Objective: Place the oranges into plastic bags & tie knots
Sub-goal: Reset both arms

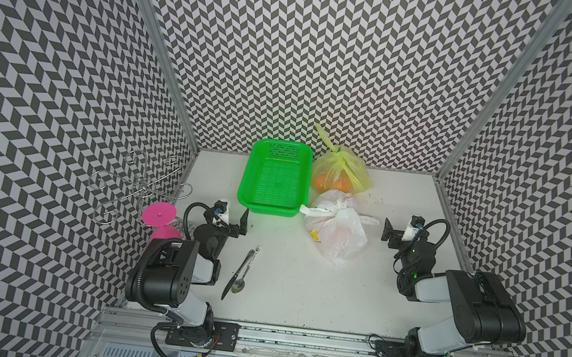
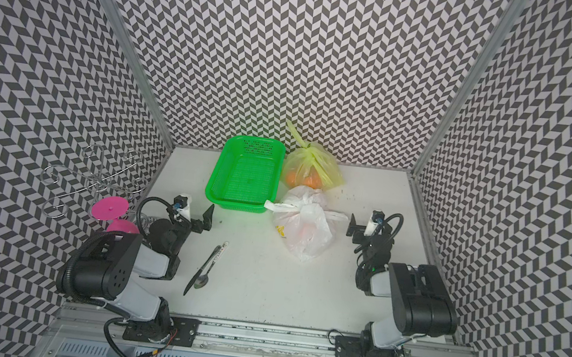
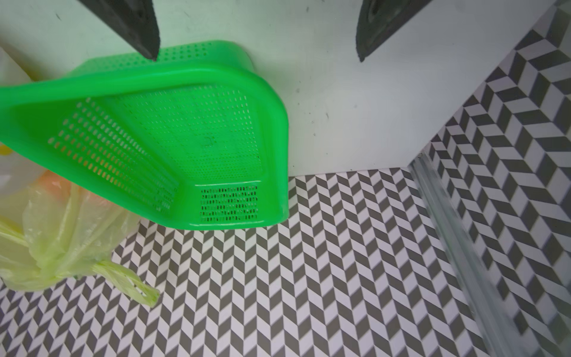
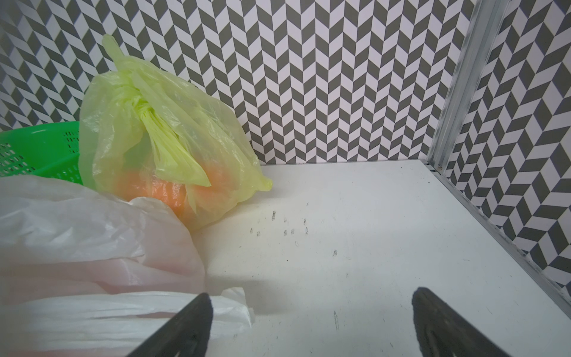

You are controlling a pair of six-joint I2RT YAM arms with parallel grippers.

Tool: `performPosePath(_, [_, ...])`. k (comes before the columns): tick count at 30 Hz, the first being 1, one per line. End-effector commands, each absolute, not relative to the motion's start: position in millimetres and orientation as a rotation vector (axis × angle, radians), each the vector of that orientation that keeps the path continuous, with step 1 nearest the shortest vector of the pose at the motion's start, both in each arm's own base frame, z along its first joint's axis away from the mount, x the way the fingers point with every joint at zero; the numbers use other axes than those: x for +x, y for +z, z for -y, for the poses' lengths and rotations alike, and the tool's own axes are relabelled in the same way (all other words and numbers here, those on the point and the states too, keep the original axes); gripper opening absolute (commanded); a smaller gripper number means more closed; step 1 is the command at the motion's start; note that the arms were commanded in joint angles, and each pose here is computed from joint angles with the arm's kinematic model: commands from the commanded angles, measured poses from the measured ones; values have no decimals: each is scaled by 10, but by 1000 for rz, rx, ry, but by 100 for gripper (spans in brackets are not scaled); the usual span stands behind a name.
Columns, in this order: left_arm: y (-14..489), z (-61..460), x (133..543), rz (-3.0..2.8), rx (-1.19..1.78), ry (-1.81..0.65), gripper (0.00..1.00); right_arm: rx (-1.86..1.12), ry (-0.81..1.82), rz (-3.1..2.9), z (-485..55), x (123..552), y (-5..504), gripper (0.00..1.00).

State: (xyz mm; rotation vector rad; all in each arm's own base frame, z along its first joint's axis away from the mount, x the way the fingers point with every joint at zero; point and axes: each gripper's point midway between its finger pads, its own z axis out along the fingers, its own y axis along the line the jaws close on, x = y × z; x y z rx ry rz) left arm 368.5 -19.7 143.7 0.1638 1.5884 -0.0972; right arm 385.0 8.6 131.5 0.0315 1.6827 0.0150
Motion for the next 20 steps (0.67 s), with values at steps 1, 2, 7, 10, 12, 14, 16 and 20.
performPosePath(1, [1602,291,3630,-1503,198,-91,99,33,15,-1607,-74,3868,1515,100])
performPosePath(2, [1570,249,3689,-1536,172,-84,99,32,15,-1606,-74,3869,1519,100])
performPosePath(7, [1487,133,3819,-1597,97,-67,100,33,15,-1605,-74,3867,1520,100])
performPosePath(10, [1472,98,3835,-1608,79,-70,100,35,16,-1605,-71,3867,1521,100])
performPosePath(12, [1480,96,3835,-1603,81,-74,100,33,15,-1604,-74,3867,1518,100])
performPosePath(14, [1477,96,3840,-1607,80,-74,100,32,14,-1583,-72,3845,1540,100])
performPosePath(16, [1477,96,3845,-1607,80,-75,100,36,17,-1554,-69,3816,1576,100])
performPosePath(20, [1469,109,3852,-1611,87,-69,100,34,17,-1577,-72,3843,1551,100])
